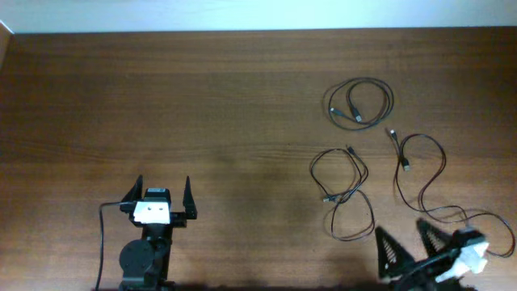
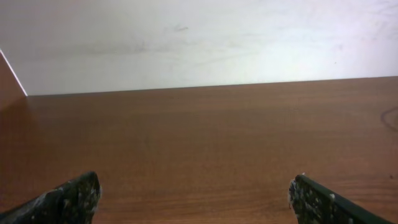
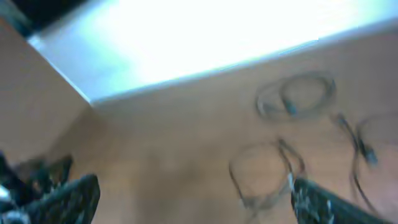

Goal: Untangle cables

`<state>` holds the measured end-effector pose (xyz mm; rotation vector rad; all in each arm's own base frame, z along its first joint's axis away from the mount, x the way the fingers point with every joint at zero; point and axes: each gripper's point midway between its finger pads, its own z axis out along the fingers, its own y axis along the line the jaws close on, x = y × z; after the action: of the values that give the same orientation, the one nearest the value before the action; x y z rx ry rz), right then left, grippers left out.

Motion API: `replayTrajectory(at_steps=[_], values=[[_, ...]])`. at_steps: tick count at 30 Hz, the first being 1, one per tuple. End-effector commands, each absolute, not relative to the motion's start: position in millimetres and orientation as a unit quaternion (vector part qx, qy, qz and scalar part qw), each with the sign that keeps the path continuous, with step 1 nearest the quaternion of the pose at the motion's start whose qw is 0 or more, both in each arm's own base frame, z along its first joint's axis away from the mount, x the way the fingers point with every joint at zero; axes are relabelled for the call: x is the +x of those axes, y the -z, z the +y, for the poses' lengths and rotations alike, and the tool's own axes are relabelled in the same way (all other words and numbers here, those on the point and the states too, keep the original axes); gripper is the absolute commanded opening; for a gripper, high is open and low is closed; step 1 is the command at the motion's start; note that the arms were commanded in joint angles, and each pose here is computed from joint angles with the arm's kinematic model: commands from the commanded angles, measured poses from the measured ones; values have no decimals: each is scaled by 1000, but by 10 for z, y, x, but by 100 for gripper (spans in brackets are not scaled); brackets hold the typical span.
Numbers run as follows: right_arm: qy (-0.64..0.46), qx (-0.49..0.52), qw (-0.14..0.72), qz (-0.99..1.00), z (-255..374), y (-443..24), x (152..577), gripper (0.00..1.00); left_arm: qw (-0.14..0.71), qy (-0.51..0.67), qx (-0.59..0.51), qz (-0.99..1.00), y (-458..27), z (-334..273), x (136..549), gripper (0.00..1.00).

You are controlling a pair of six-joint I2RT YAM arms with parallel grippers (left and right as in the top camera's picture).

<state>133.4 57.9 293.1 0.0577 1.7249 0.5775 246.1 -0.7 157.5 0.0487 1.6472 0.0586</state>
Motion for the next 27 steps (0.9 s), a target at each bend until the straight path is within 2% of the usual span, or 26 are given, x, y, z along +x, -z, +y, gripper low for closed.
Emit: replayTrajectory(at_steps=[1,5,8,16,22,27], values=[[-252,1,681,688,588,-3249,1487,98,678,-36,25,734,-1567,14,2459,99],[-254,-11,718,648,593,-3394,1595,98,678,-36,25,734,-1567,14,2459,99],[-255,-27,763,593,592,-3693,1552,98,678,-36,25,734,-1567,14,2459,99],[-255,-30,772,582,596,-3635,1648,98,678,-36,25,734,-1567,14,2459,99],[-254,-10,714,653,616,-2790,2060,98,678,-36,25,734,-1567,14,2459,99],[-252,6,666,702,626,-2132,2247,98,678,-36,25,734,-1567,14,2459,99]])
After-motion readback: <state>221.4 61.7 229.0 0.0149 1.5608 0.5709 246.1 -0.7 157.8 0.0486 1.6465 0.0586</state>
